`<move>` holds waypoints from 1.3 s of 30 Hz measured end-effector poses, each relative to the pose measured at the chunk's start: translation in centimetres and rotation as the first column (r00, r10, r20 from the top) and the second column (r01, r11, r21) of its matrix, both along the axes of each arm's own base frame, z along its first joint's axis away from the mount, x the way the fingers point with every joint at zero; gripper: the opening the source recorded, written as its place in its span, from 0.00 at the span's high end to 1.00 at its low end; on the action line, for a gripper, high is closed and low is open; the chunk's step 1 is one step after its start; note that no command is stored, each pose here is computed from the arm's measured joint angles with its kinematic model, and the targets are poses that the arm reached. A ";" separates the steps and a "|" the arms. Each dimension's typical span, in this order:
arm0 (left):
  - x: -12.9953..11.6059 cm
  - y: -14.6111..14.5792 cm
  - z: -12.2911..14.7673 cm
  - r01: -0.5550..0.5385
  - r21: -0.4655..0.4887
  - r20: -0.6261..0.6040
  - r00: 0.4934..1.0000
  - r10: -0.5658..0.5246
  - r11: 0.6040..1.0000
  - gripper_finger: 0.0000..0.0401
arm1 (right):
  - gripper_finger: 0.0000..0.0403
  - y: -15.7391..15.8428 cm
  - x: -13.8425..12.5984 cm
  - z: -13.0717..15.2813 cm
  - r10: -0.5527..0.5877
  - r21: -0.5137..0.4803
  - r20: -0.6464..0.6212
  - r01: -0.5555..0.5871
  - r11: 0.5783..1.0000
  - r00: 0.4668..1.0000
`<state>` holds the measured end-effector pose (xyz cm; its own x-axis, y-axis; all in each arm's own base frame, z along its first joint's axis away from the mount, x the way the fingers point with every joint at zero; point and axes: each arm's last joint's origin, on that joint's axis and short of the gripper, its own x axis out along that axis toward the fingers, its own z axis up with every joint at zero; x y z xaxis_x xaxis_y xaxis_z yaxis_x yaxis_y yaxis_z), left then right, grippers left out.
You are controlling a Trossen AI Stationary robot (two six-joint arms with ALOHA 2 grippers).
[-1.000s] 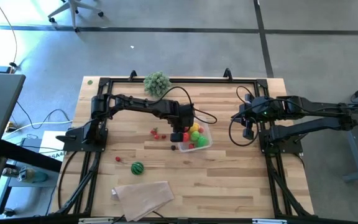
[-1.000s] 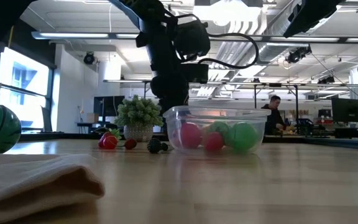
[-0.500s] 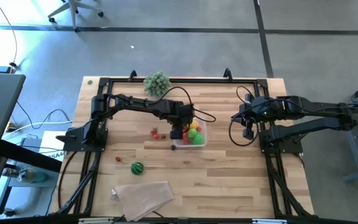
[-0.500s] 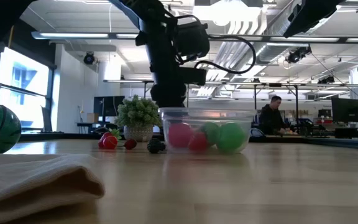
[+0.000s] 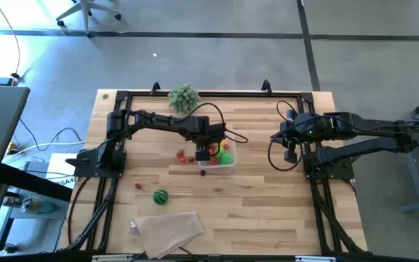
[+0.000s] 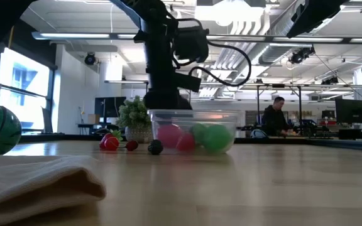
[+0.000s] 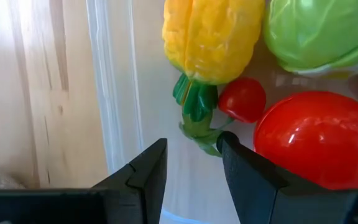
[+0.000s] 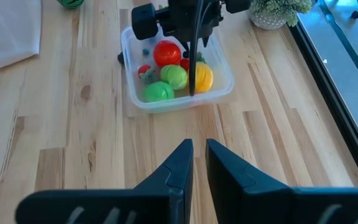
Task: Pick and placing Produce into tupperware
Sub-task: Put the watermelon into the transparent bin
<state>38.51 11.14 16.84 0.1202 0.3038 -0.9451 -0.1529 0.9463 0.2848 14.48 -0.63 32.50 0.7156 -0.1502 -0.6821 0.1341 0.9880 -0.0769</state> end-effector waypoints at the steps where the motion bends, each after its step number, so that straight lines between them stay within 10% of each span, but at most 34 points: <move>1: 0.0 0.0 0.0 -0.005 -0.001 -0.001 1.000 0.005 1.000 0.64 | 0.91 0.0 0.0 0.0 0.000 0.000 0.000 0.000 1.000 1.000; 21: 1.4 0.0 0.5 0.045 -0.048 0.154 0.987 -0.037 0.998 0.64 | 0.91 0.0 0.0 0.0 0.000 0.000 0.000 0.000 1.000 1.000; 39: -0.9 -1.0 7.8 -0.033 -0.098 0.178 0.983 0.051 0.995 0.64 | 0.91 0.0 0.0 0.0 0.000 0.000 0.000 0.000 1.000 1.000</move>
